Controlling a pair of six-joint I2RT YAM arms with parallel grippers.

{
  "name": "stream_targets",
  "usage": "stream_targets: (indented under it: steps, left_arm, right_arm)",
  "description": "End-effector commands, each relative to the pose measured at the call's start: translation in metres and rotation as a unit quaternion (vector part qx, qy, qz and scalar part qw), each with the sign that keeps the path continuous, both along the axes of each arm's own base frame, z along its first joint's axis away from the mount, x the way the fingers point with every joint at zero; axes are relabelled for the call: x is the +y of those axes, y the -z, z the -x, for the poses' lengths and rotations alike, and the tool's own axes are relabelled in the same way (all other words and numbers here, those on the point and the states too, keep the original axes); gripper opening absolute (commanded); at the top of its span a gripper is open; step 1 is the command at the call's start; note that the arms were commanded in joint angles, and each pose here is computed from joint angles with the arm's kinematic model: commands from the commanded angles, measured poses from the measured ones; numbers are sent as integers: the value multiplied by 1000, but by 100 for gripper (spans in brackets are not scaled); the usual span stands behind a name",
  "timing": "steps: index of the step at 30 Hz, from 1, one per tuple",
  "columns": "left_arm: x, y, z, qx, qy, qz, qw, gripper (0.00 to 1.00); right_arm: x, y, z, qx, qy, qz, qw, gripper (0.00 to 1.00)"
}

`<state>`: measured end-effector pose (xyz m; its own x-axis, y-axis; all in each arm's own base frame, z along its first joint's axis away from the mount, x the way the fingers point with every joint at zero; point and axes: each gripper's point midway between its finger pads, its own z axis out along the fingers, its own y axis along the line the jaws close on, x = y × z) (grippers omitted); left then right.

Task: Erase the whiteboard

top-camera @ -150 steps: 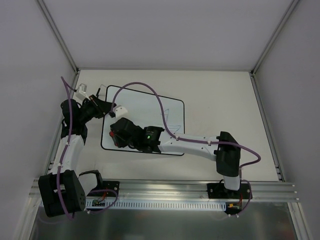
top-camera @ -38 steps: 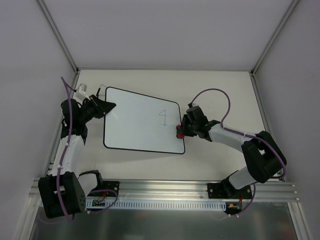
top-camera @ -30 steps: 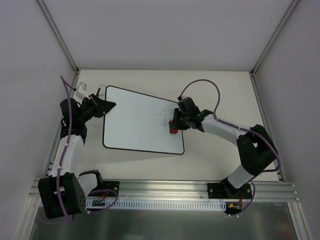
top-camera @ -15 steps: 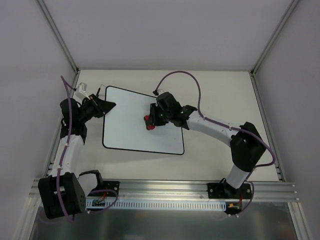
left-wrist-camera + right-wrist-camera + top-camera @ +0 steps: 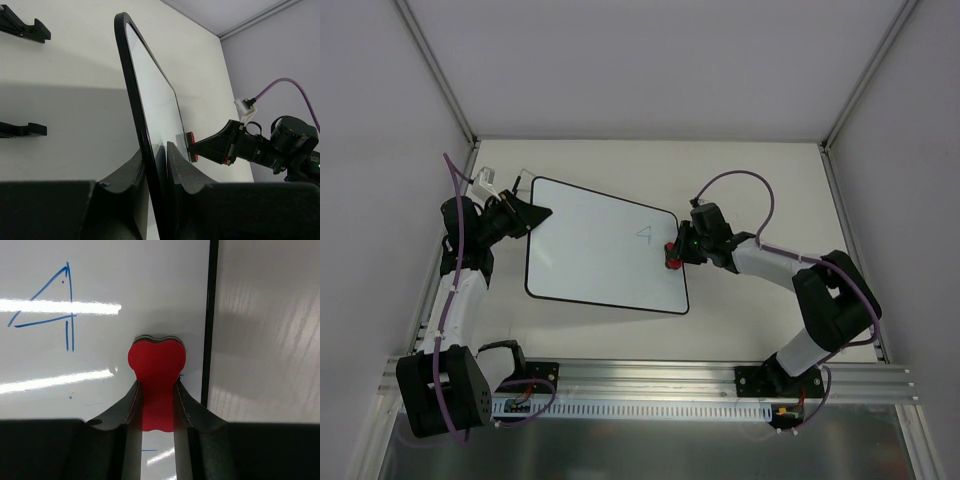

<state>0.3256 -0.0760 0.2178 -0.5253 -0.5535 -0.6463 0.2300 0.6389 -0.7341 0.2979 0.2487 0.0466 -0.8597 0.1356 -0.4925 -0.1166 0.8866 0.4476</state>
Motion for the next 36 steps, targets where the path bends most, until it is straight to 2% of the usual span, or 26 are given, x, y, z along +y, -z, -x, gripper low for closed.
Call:
stream_targets:
  steps: [1, 6, 9, 11, 12, 13, 17, 21, 26, 30, 36]
  left_arm:
    - [-18, -67, 5, -182, 87, -74, 977, 0]
    - [-19, -67, 7, -182, 94, -75, 976, 0]
    - [-22, -67, 10, -185, 105, -75, 974, 0]
    - [-23, -67, 11, -186, 109, -76, 973, 0]
    - [-24, -68, 12, -189, 112, -77, 973, 0]
    - [-25, -68, 13, -189, 113, -77, 972, 0]
    - [-25, -70, 14, -192, 113, -79, 972, 0]
    - [-25, -72, 14, -194, 110, -82, 971, 0]
    - [-24, -73, 13, -195, 105, -83, 972, 0]
    - [-23, -74, 12, -197, 103, -85, 971, 0]
    - [-23, -75, 11, -197, 101, -85, 971, 0]
  right_arm:
    - [-8, 28, 26, 43, -11, 25, 999, 0]
    - [22, -17, -3, -5, -26, -3, 1000, 0]
    - [43, -34, -7, -10, -52, -2, 999, 0]
    - [64, -63, -22, -34, -70, -17, 997, 0]
    - [71, -57, -19, -20, -79, -8, 997, 0]
    - [83, -73, -28, -35, -84, -18, 996, 0]
    - [109, -78, -32, -32, -108, -25, 993, 0]
    - [130, -81, -24, -33, -133, -27, 990, 0]
    - [102, -63, -33, -16, -93, -9, 995, 0]
    - [54, -42, -48, 7, -42, 9, 999, 0]
    - [7, -17, -52, 29, -8, 31, 999, 0]
